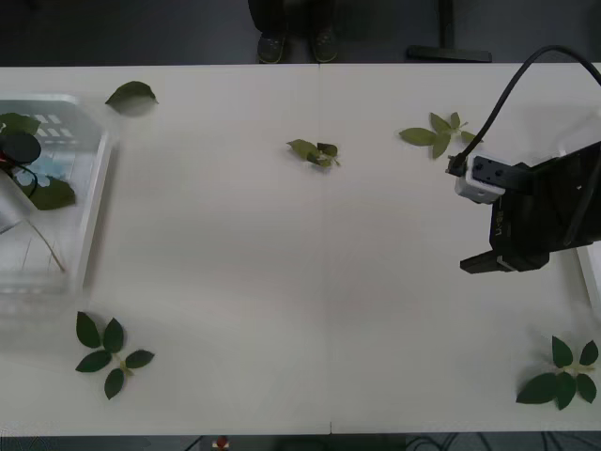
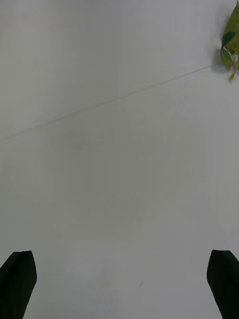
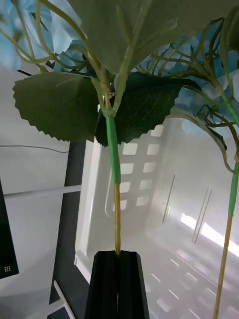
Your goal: Place the red flowers into the right box and the blue flowers into the left box. If a person shows an open palm, hand one flower to the person first, then continue sorting.
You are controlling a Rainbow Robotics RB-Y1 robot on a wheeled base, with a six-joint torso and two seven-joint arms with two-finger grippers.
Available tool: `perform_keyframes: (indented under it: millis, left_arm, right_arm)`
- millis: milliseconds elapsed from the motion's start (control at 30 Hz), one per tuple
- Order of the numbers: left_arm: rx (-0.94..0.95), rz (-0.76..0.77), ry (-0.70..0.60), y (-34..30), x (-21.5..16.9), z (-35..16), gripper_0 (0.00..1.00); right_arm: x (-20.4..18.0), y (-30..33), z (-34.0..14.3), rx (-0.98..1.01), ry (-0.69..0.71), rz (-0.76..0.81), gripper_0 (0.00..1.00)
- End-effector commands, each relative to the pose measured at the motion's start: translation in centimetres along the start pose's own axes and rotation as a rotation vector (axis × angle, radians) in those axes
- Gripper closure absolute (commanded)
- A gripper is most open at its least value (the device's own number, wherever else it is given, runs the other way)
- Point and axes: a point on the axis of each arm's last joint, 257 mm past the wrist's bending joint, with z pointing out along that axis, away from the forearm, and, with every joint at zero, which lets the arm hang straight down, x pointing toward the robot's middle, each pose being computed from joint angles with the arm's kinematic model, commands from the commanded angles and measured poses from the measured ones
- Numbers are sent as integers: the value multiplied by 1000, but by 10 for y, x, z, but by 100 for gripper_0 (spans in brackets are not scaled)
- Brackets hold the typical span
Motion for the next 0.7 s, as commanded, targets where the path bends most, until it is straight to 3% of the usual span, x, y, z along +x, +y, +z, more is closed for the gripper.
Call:
perform_keyframes:
  millis: [33,233,333,367,400,433,700]
  left_arm:
    - [0,-25,-6,-1,-6,-2,100]
    - [-39,-20,-20,7,-9,-7,99]
    - [-39,-20,-20,7,-9,-7,42]
    - [-39,-20,-20,7,-9,-7,28]
    - [-39,-20,-20,7,-9,-7,4]
    - [-39,-20,-20,7,-9,-7,0]
    - [-39,-20,-20,7,-9,-7,0]
  right_arm:
    - [-10,-8,-10,36,-15,-45,0]
    - [-10,-8,-10,36,-15,-45,0]
    - [-10,-8,-10,36,-15,-45,0]
    - [-10,-8,-10,36,-15,-45,0]
    - [-10,-8,-10,36,-15,-45,0]
    - [-10,-8,-10,36,-15,-45,0]
    - [-10,-8,-10,36,-15,-45,0]
